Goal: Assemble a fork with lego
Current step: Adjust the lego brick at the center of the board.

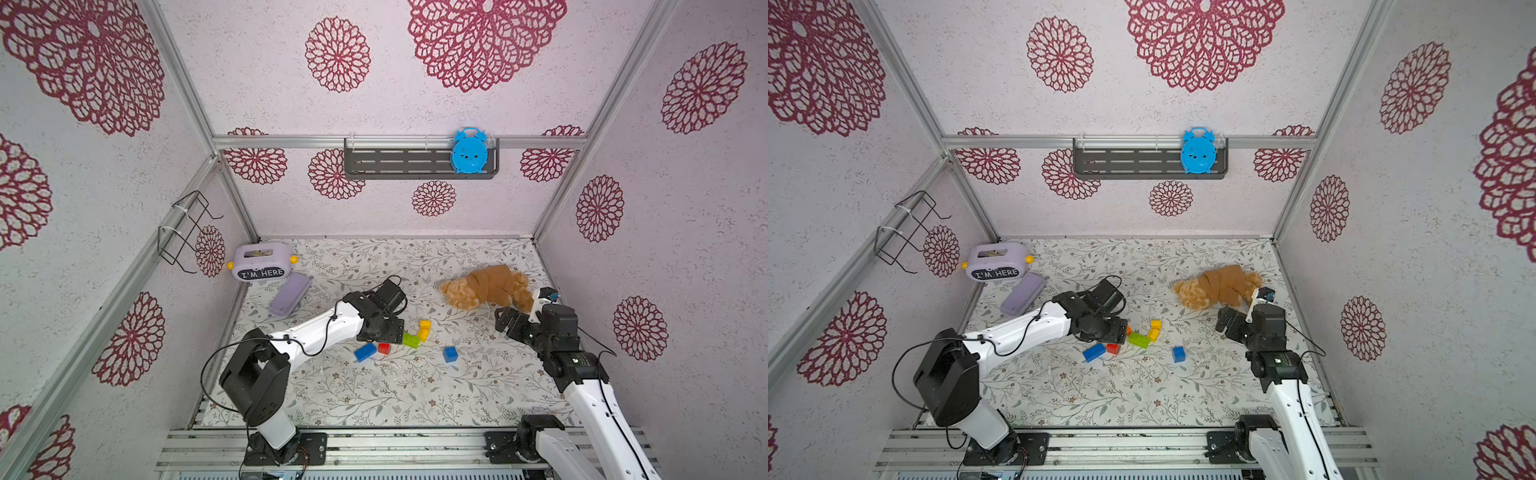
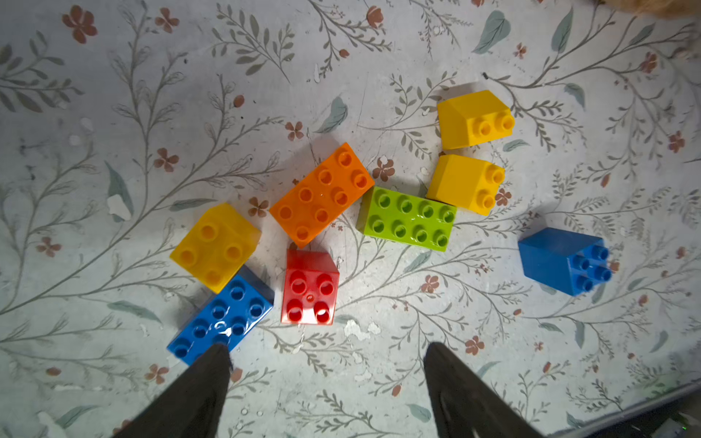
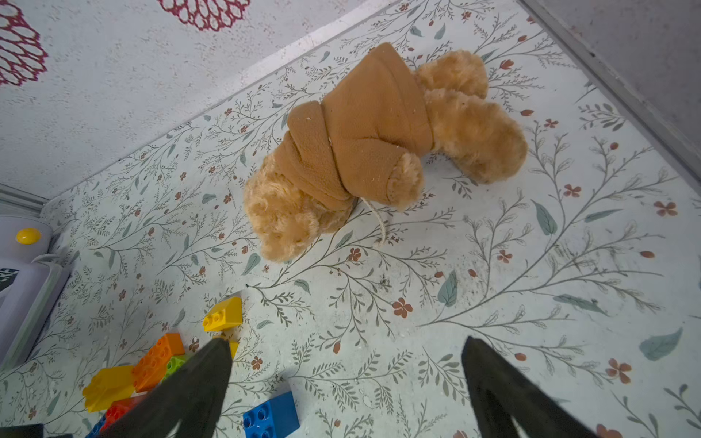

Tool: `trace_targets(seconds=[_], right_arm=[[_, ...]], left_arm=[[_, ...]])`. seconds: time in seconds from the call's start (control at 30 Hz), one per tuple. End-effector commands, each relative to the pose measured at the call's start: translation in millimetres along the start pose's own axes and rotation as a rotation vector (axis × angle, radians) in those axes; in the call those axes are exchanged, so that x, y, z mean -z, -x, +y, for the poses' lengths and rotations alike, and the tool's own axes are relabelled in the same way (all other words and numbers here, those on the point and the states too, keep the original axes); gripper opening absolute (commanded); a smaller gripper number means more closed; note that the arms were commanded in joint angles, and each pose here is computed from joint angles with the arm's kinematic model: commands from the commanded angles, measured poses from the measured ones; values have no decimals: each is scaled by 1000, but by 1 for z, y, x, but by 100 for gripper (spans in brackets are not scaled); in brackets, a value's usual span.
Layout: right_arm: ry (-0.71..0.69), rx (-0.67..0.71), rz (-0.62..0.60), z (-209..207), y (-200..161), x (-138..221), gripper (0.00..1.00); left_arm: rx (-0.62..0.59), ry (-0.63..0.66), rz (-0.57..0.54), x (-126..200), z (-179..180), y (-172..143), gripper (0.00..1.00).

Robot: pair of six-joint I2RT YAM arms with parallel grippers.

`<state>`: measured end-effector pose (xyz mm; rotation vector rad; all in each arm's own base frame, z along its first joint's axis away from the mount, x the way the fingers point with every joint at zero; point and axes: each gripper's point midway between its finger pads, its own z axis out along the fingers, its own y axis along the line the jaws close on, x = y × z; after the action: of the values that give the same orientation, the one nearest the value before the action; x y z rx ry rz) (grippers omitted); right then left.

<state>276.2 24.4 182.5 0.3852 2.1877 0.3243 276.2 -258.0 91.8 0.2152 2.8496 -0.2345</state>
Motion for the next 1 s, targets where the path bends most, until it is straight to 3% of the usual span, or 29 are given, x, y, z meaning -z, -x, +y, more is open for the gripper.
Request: trace_targets(seconds=[0.0, 0.77, 0.97], right_arm=[[-3, -12, -19, 1, 4, 0, 99], [-23, -3, -21, -2, 4, 2, 99], [-24, 13, -3, -2, 3, 4, 99]], left_arm=[[-37, 56, 48, -8, 2, -8, 81], [-65, 118, 139, -59, 0, -13, 52], [-99, 112, 133, -57, -7, -9, 37]])
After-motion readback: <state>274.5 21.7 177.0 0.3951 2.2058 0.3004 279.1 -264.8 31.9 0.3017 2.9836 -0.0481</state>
